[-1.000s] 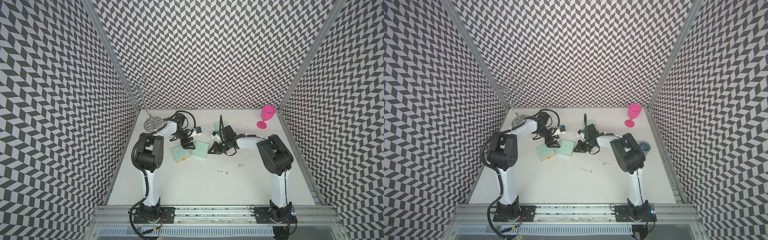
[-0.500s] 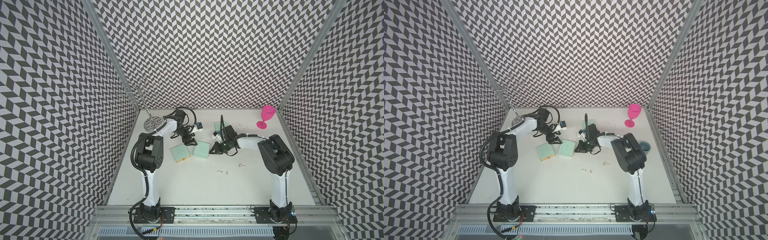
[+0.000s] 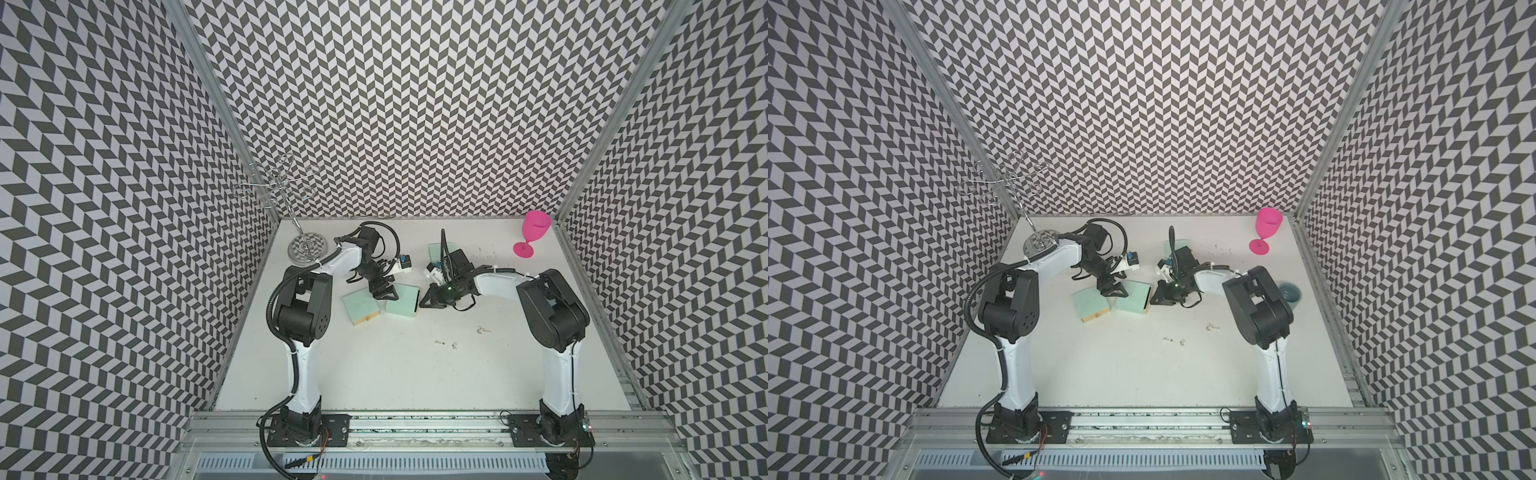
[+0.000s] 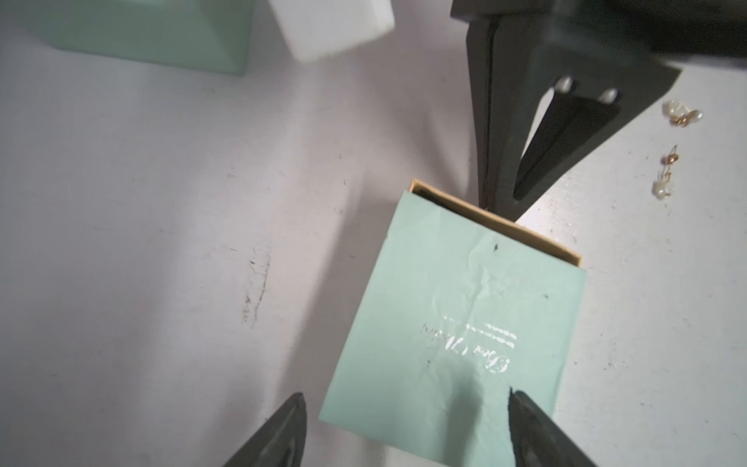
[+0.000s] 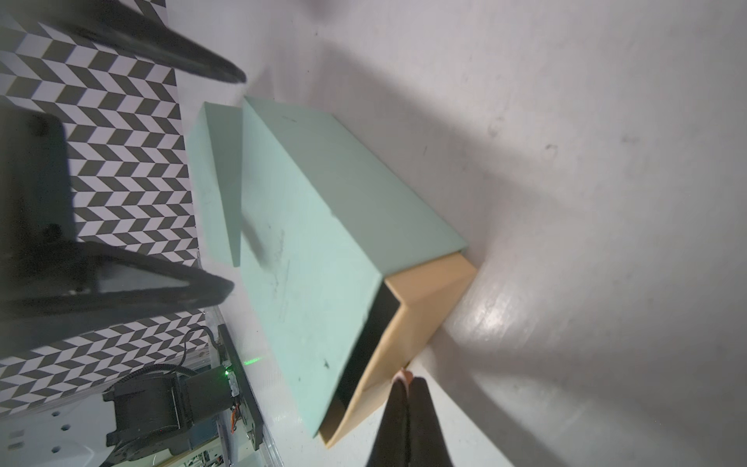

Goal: Place the earrings into the drawer-style jewelry box
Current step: Open the drawer in the jewelry box.

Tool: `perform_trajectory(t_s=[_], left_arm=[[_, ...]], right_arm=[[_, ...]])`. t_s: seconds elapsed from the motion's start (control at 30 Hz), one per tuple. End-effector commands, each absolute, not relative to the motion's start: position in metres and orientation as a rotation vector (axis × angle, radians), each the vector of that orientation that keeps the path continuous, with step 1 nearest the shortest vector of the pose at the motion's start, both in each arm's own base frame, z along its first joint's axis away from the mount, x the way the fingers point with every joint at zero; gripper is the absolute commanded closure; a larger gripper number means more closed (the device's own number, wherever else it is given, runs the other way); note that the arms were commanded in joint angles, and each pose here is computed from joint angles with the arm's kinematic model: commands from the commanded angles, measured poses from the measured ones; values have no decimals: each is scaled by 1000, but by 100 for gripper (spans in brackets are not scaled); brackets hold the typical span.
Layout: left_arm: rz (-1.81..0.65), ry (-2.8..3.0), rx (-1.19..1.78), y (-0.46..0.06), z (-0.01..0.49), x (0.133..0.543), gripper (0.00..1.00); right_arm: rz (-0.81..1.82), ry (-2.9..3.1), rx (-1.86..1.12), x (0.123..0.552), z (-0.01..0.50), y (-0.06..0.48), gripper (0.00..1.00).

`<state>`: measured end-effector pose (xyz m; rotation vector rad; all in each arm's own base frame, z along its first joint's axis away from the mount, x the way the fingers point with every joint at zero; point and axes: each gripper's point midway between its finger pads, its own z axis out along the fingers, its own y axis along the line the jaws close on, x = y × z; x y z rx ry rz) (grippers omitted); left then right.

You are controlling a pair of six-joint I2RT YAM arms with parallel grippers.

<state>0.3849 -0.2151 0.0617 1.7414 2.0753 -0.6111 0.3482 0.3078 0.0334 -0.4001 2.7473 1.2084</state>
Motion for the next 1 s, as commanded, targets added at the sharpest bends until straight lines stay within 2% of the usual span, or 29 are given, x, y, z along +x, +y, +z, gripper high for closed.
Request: perform_trajectory(t_s=[0.0, 0.33, 0.97], left_arm=[[-596, 2078, 1779, -211, 46, 383, 21], [-581, 2125, 1794, -206, 27, 381, 21], [-579, 2130, 1788, -204, 24, 378, 21]], right_arm=[[1186, 2697, -431, 354, 54, 309, 100], [1157, 2710, -449, 352, 54, 305, 100], [1070, 2753, -417, 341, 45, 281, 100]])
